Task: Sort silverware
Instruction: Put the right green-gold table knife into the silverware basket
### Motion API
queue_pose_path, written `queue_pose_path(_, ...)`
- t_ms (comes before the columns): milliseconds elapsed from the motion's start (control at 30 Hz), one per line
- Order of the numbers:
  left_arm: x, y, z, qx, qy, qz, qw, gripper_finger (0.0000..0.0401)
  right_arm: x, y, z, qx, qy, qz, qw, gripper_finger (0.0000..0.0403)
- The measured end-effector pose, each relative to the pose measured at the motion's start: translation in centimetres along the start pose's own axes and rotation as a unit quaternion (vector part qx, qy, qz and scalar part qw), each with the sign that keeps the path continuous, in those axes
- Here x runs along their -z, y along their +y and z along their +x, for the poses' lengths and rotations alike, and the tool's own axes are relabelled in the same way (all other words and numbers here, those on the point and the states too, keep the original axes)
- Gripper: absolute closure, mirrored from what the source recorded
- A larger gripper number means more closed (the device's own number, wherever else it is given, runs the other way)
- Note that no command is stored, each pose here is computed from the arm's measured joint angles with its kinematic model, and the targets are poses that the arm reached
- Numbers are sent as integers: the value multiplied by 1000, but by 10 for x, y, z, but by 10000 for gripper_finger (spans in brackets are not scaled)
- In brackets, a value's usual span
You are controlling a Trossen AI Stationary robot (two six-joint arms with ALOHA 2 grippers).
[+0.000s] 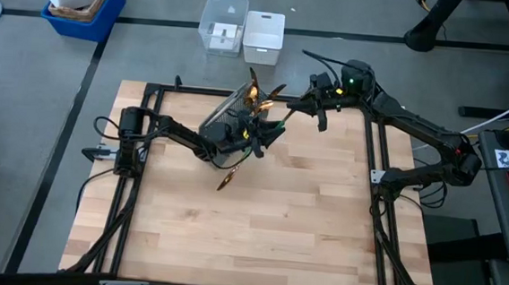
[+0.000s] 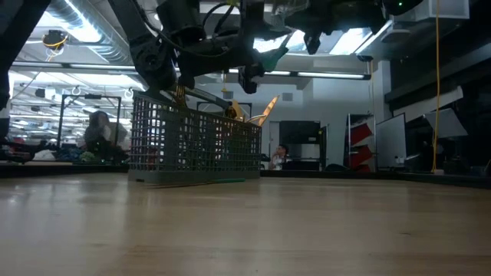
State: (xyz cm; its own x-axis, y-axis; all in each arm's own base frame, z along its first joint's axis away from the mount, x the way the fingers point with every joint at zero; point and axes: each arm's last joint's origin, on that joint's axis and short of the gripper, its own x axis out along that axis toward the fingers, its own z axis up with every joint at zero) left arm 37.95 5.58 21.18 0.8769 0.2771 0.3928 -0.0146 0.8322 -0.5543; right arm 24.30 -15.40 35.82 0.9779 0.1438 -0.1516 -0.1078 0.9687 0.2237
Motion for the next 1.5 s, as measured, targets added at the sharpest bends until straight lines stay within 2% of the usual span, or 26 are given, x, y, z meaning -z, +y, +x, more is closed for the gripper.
queue_pose_path(233, -11, 17, 3, -17, -14, 7, 1000, 226, -1, -14, -13, 36, -9, 15, 999, 402)
queue_pose_path(467, -25, 34, 4, -28, -29, 14, 999, 224, -3, -33, -29, 122, -21, 15, 992, 403)
queue_pose_path(667, -38, 41, 4, -7, -55, 14, 998, 224, -8, -42, -38, 179, -44, -21, 983, 403)
queue_pose_path(833, -48, 36, 4, 24, -85, -5, 996, 223, -11, -53, -29, 177, -77, -53, 980, 403)
queue_pose_path(1033, -56, 21, 5, 55, -87, -18, 995, 223, 6, -78, -2, 167, -75, -53, 982, 403)
queue_pose_path(1333, -91, -16, 2, 113, -125, 52, 984, 223, 35, -109, 23, 166, -58, -38, 984, 403)
queue_pose_path(1500, -105, -27, 1, 125, -115, 81, 982, 223, 48, -118, 33, 164, -42, -24, 985, 403)
